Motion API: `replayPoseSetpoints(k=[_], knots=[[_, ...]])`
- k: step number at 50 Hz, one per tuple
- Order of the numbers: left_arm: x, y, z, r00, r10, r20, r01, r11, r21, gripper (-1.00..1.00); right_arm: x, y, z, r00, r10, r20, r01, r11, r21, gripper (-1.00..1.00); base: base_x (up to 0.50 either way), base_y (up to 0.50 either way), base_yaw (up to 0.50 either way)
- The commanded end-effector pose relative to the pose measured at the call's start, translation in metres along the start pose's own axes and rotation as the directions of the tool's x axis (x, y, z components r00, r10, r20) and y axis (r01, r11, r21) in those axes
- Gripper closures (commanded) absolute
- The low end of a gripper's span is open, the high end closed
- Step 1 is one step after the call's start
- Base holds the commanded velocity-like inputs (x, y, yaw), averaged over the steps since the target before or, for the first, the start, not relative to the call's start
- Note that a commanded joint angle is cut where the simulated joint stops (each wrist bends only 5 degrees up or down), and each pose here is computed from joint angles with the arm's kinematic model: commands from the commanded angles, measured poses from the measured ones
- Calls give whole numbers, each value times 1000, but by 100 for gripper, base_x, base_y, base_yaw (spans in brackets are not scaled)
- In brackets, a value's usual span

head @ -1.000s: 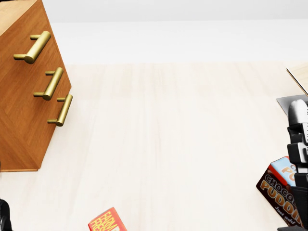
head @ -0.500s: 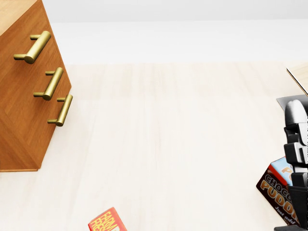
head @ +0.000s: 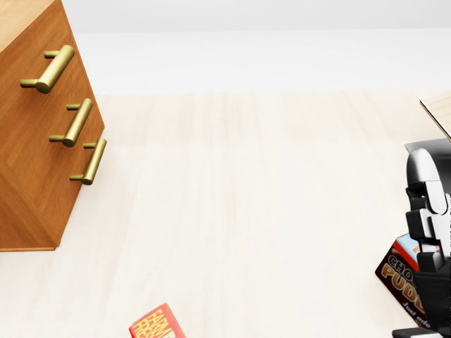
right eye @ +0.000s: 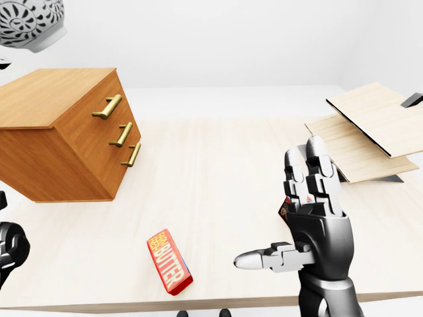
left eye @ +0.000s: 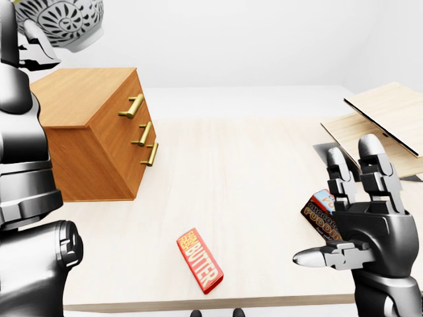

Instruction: Close the top drawer of the cabinet and put the bowl on top of it.

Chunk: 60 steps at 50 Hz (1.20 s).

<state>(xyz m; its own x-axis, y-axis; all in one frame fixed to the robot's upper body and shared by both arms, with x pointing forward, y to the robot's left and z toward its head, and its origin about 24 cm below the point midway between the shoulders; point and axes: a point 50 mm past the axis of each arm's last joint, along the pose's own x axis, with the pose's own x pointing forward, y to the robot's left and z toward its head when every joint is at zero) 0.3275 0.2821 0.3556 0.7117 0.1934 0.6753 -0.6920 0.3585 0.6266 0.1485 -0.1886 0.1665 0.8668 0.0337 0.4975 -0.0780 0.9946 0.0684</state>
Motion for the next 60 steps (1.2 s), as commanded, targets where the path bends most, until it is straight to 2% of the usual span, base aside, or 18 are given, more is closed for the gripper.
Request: replayPoseSetpoints(k=[1, 11, 20, 30, 40, 60], knots=[[7, 0, -23, 994, 38, -101, -35, 999, 23, 100, 1, 0, -2, 1000, 1, -9, -1, 1000, 2, -100, 0, 0, 0], [12, -12, -39, 981, 30, -192, -29, 1000, 8, 100, 0, 0, -2, 1000, 0, -7, 0, 1000, 2, -100, 0, 0, 0], [15, -22, -58, 951, 26, -309, -26, 1000, 7, 100, 0, 0, -4, 1000, 3, -17, -3, 1000, 5, -100, 0, 0, 0], [15, -33, -66, 927, 22, -374, -9, 999, 35, 100, 1, 0, -6, 1000, 2, -24, -2, 1000, 6, -100, 0, 0, 0], [13, -39, -72, 910, 23, -414, 5, 998, 68, 100, 1, 1, -7, 1000, 1, -27, -1, 1000, 5, -100, 0, 0, 0], [7, -54, -73, 904, 14, -427, 41, 992, 120, 100, 2, 1, -5, 1000, 2, -20, -2, 1000, 3, -100, 0, 0, 0]])
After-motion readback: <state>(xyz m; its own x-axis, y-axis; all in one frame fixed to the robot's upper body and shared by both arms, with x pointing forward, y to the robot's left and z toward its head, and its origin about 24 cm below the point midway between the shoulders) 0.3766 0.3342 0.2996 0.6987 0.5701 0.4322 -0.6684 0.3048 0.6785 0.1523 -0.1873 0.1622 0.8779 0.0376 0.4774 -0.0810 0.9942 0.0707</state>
